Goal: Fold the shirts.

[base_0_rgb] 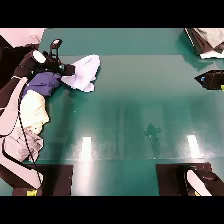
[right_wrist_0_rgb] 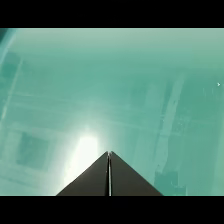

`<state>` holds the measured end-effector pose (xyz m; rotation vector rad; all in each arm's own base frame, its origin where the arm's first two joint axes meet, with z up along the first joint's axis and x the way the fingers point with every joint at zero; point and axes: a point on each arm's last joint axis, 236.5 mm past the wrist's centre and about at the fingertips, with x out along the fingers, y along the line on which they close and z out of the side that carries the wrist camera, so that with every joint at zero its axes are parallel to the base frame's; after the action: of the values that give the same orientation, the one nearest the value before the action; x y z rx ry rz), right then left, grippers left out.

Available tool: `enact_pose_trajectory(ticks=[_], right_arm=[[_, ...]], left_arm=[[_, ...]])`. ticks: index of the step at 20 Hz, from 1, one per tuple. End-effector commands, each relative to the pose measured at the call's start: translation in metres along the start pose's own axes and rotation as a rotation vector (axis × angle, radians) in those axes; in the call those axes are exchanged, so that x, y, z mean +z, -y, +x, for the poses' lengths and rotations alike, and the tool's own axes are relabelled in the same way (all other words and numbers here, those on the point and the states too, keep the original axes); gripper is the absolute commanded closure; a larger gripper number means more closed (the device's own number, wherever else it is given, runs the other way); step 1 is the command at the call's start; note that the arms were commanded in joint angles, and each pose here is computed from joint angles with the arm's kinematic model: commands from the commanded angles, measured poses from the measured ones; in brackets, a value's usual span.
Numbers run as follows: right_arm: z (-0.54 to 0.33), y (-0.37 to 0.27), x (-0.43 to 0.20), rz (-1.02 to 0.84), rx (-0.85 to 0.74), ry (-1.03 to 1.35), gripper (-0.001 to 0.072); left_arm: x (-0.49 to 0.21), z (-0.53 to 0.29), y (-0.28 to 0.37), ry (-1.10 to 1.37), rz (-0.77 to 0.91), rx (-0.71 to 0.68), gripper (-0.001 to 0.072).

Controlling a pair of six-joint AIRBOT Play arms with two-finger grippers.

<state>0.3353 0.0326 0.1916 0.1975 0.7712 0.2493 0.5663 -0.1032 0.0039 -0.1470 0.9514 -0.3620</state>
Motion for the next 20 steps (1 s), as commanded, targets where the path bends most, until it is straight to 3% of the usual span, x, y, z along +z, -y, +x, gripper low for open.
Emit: enact_pose_trajectory(ticks=[1, 3, 6, 10, 14, 18, 19, 20], right_arm=[[-0.004, -0.001, 0.008, -0.008, -0.003, 0.025, 0.0693], [-0.017, -0.005, 0.028, -0.031, -0.01, 0.086, 0.0693], [-0.047, -0.017, 0.06, -0.076, -0.017, 0.18, 0.0693], [-0.085, -0.033, 0.093, -0.129, -0.025, 0.291, 0.0693], [-0.106, -0.043, 0.105, -0.158, -0.026, 0.339, 0.0693], [-0.109, -0.046, 0.102, -0.166, -0.022, 0.324, 0.0693], [-0.108, -0.046, 0.1, -0.166, -0.02, 0.312, 0.0693], [-0.107, -0.046, 0.097, -0.167, -0.018, 0.299, 0.0693]], left_arm=[[0.027, -0.026, 0.027, 0.016, 0.035, -0.073, 0.0684], [0.073, -0.077, 0.069, 0.114, 0.086, -0.164, 0.0684], [0.118, -0.189, 0.177, 0.312, 0.246, -0.407, 0.0683], [0.069, -0.282, 0.288, 0.321, 0.439, -0.62, 0.0684], [-0.007, -0.266, 0.344, 0.117, 0.553, -0.727, 0.0683], [-0.024, -0.204, 0.351, 0.08, 0.526, -0.651, 0.0682], [-0.025, -0.191, 0.349, 0.065, 0.498, -0.646, 0.0629], [-0.026, -0.178, 0.345, 0.039, 0.449, -0.636, 0.0287]])
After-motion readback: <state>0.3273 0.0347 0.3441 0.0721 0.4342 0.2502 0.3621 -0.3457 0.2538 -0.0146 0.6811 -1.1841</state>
